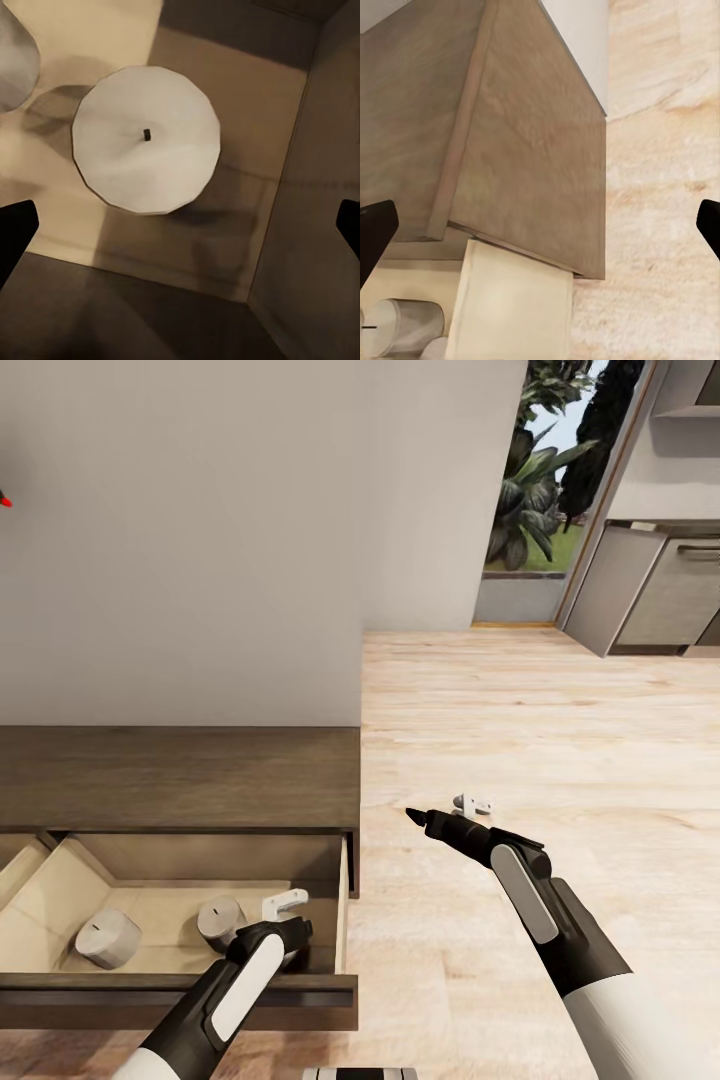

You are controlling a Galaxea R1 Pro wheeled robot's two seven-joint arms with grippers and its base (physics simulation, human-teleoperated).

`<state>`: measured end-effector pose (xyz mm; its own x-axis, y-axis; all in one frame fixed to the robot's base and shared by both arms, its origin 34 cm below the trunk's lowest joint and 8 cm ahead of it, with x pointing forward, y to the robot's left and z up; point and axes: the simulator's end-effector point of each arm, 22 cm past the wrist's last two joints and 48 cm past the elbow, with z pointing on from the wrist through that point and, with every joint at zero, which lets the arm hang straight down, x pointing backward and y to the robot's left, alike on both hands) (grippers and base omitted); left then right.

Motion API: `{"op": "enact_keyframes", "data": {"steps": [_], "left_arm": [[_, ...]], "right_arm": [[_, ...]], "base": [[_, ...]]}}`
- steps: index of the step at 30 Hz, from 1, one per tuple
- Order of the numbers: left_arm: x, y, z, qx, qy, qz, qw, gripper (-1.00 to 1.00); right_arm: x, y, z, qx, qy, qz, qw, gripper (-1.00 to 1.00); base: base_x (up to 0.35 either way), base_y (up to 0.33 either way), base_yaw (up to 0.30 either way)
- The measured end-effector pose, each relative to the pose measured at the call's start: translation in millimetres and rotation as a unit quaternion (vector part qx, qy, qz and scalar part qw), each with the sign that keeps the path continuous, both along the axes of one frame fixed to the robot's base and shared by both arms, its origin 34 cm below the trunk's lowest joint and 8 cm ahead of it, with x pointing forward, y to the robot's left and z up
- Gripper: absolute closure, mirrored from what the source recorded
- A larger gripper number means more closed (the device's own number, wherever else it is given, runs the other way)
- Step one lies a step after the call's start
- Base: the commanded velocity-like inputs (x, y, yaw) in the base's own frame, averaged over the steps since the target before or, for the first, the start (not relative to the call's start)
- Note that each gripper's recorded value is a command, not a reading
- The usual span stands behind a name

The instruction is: Place each of the two pumpkins and all three candles from the living room inside a cabinet in the living room (use any cabinet), then make sure every cabinet is closed, and position the cauldron so it is next to a table in the living room.

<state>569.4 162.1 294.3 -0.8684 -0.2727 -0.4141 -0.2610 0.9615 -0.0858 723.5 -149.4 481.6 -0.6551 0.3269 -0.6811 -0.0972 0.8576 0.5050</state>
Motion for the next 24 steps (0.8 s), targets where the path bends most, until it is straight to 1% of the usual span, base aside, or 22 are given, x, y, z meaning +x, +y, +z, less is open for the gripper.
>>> {"op": "enact_keyframes", "data": {"steps": [7,15,18,21,24], "left_arm": [[1,0,2,-0.002,-0.002,0.001,1.0000,-1.00],[9,3,21,-0.005,-0.020,0.004,0.9998,-1.00],[15,4,32,-0.009,-0.031,0.005,0.9995,-1.00],[27,4,53,-0.018,-0.052,0.009,0.9984,-1.00],[32,6,69,-0.021,-0.061,0.000,0.9979,-1.00]], "right_arm": [[0,0,1,0.000,-0.001,0.000,1.0000,-1.00],[0,0,22,0.000,-0.017,0.000,0.9999,-1.00],[0,0,30,0.000,-0.022,0.000,0.9997,-1.00],[0,0,38,0.000,-0.028,0.000,0.9996,-1.00],[0,0,46,0.000,-0.034,0.000,0.9994,-1.00]], "base": [[0.000,0.000,0.000],[0.000,0.000,0.000],[0.000,0.000,0.000],[0.000,0.000,0.000],[0.000,0.000,0.000]]}}
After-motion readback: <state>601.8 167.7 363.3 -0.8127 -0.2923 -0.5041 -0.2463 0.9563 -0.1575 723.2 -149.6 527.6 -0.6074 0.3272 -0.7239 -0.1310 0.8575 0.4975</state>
